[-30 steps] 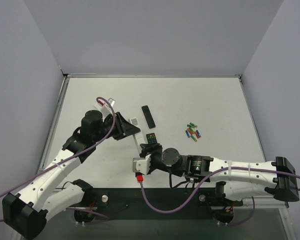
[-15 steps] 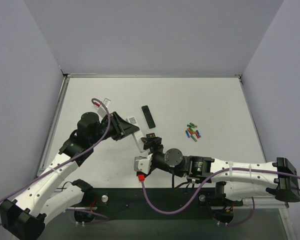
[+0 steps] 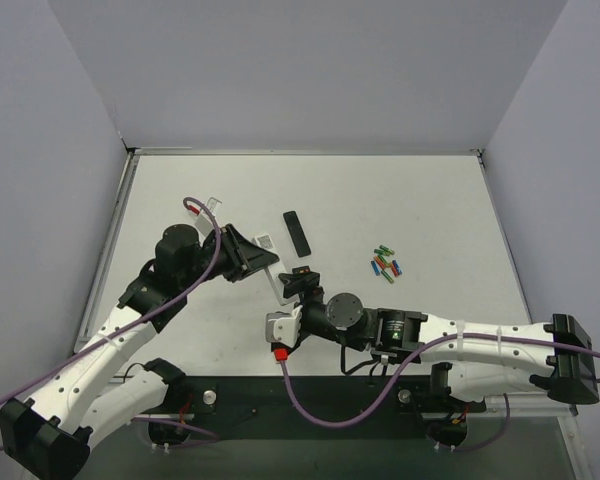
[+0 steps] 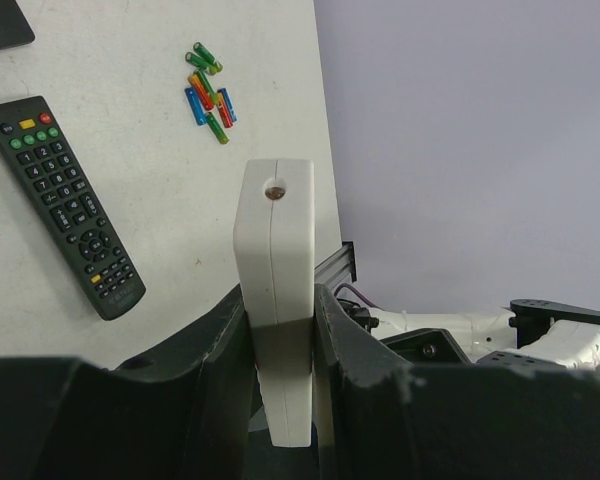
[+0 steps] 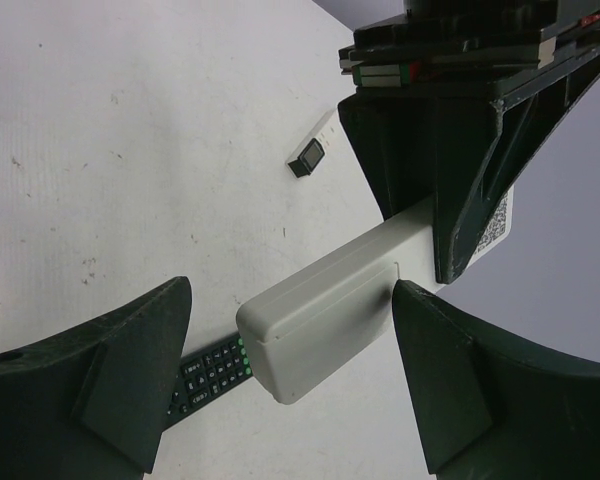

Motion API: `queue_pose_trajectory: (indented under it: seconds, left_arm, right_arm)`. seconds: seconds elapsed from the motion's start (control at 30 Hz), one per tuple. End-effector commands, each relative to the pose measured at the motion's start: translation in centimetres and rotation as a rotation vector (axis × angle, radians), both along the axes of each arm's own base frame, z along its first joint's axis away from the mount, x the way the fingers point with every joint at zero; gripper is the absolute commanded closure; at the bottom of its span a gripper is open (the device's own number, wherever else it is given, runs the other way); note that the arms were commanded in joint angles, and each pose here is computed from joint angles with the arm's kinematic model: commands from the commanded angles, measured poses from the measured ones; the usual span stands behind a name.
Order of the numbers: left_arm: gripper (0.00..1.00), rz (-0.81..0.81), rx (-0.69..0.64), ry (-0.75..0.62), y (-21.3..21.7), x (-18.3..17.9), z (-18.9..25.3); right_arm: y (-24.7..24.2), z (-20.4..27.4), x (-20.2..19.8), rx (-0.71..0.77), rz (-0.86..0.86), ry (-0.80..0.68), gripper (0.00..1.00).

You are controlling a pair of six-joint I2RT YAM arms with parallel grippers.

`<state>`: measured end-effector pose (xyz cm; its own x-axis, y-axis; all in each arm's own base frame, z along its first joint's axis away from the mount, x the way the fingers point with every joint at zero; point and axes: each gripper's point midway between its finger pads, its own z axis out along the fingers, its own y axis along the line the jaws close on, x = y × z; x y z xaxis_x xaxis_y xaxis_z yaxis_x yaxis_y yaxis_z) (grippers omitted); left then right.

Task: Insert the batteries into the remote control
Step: Remove the battery cover from the remote control.

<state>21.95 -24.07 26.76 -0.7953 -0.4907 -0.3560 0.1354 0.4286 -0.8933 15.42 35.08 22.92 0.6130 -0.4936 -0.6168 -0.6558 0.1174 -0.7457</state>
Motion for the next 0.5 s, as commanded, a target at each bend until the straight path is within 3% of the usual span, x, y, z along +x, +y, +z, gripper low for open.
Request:
queue_pose_trajectory:
  seconds: [0.0, 0.47]
  left_arm:
    - [1.00, -0.040, 0.000, -0.055, -0.4, -0.3, 2.0]
    - [1.00, -0.101, 0.031, -0.076, -0.8, -0.8, 2.8]
  right_arm:
    - [0.9, 1.8, 0.1, 0.020, 0.029, -0.009, 0.24]
    - [0.4, 0.0, 0.7, -0.081, 0.022, 0.035, 0.25]
